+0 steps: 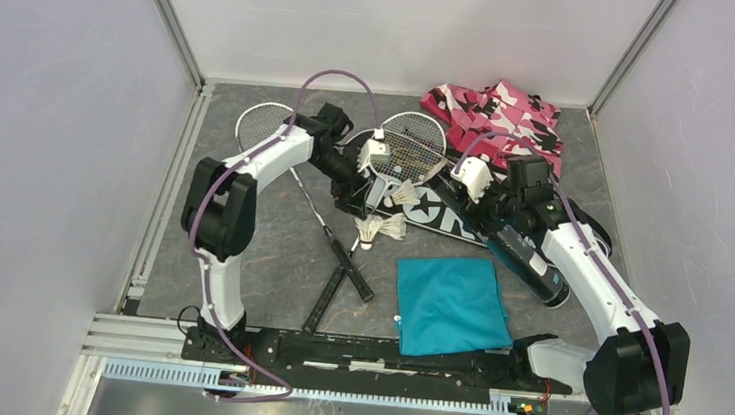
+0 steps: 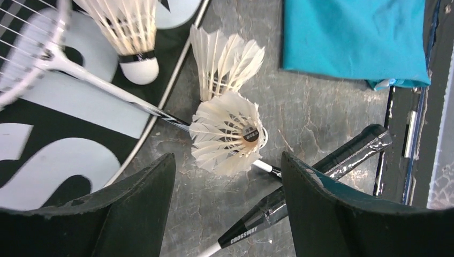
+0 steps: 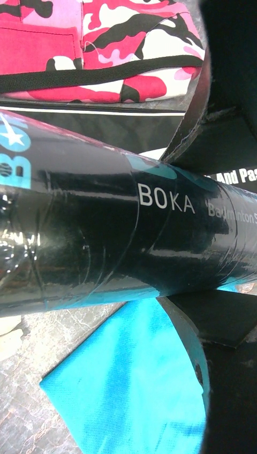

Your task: Pack up the badminton gear

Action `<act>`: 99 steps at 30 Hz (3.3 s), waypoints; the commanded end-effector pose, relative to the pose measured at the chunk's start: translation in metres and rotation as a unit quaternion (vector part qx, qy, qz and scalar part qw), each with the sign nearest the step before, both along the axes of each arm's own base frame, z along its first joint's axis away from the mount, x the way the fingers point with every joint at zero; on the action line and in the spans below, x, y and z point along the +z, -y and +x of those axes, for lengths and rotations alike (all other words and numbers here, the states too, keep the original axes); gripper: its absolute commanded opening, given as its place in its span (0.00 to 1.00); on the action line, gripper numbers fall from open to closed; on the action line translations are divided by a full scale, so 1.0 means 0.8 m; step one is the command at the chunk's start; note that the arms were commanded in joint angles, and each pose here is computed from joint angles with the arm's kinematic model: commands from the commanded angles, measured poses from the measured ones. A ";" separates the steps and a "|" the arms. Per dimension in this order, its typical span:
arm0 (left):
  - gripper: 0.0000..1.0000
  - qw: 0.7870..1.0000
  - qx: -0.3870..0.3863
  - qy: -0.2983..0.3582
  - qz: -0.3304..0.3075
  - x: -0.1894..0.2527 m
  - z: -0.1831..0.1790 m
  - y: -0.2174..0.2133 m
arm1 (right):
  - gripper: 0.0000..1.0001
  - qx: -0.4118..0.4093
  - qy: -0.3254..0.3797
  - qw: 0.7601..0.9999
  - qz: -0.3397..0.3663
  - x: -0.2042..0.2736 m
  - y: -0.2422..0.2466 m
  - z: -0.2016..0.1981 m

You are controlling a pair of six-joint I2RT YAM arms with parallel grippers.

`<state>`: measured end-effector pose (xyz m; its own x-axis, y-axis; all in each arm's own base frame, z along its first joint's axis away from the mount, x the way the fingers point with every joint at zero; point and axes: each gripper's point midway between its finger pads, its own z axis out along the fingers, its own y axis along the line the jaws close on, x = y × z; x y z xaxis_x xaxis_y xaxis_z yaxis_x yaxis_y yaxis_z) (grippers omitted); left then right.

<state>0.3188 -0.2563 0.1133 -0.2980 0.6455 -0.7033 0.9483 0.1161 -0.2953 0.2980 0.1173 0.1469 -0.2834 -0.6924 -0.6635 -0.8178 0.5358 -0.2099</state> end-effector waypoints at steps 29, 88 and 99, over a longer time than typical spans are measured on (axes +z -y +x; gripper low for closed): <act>0.02 0.996 -0.006 0.028 -0.090 0.134 -0.069 -0.003 | 0.30 0.061 0.025 0.997 0.026 0.012 -0.024 0.002; 0.74 0.970 -0.029 -0.039 -0.237 0.178 -0.135 0.103 | 0.31 0.218 0.036 0.968 0.120 0.070 -0.146 -0.026; 1.00 0.977 -0.018 0.074 -0.198 0.191 -0.123 0.078 | 0.31 0.189 0.059 0.977 0.083 0.059 -0.120 -0.028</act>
